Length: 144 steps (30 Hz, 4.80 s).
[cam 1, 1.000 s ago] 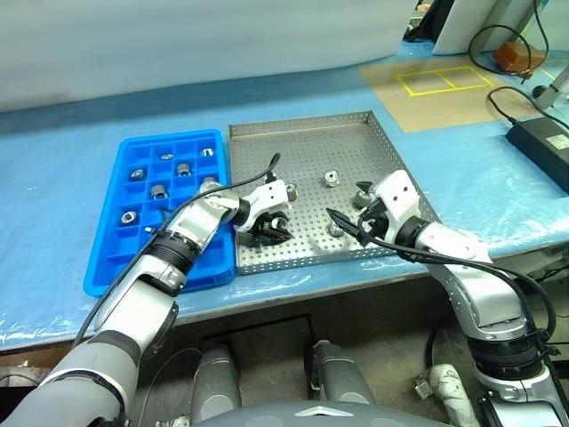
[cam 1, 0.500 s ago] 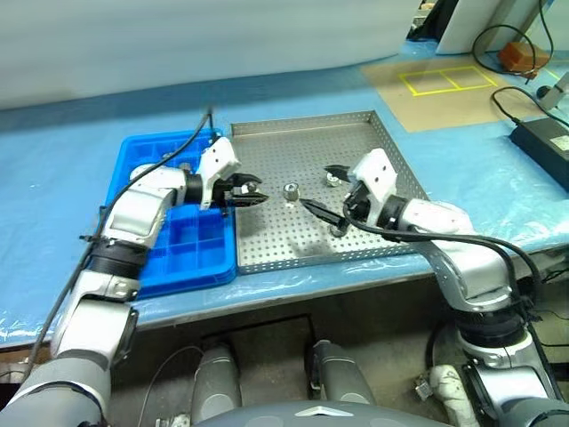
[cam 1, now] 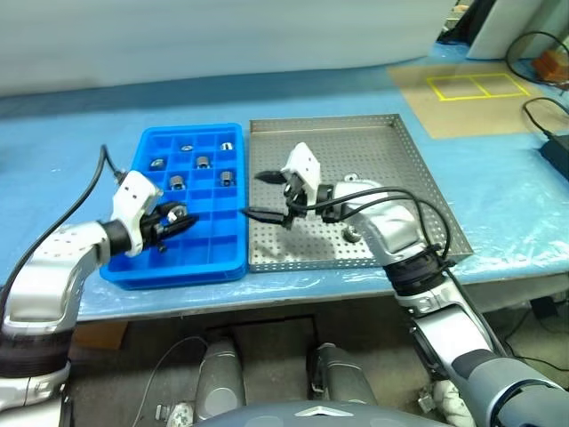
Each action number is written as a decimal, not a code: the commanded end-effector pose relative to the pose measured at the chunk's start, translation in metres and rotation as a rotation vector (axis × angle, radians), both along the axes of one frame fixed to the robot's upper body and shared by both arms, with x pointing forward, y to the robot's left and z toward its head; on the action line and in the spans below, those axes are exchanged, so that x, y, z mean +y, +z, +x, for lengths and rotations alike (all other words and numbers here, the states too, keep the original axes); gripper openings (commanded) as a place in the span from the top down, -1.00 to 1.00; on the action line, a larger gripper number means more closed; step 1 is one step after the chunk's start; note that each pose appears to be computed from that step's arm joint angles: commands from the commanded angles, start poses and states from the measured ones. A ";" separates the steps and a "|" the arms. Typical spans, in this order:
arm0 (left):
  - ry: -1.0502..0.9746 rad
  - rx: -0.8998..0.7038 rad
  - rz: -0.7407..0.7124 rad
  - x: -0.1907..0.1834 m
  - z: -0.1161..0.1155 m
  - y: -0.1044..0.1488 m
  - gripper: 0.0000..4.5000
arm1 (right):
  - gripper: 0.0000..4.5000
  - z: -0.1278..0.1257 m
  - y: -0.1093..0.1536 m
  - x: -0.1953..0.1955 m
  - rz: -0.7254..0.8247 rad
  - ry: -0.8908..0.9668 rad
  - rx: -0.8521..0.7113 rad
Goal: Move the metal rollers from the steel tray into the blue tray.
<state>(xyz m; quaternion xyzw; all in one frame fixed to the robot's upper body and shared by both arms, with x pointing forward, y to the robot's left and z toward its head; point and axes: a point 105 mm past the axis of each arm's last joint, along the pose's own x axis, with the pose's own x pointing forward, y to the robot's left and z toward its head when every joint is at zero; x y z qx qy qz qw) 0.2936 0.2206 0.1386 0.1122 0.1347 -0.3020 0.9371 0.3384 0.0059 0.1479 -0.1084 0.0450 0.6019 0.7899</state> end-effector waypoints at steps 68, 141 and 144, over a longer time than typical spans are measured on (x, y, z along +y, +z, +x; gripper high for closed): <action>-0.365 -0.131 -0.005 -0.196 0.139 0.029 -0.60 | -0.95 0.000 0.049 -0.173 0.014 -0.713 -0.256; -0.531 -0.172 -0.165 -0.158 0.096 0.038 0.15 | -0.95 -0.015 0.058 -0.114 0.080 -0.465 -0.222; -0.511 -0.178 -0.079 -0.137 0.088 0.035 0.15 | -0.95 -0.017 0.067 -0.096 0.110 -0.364 -0.205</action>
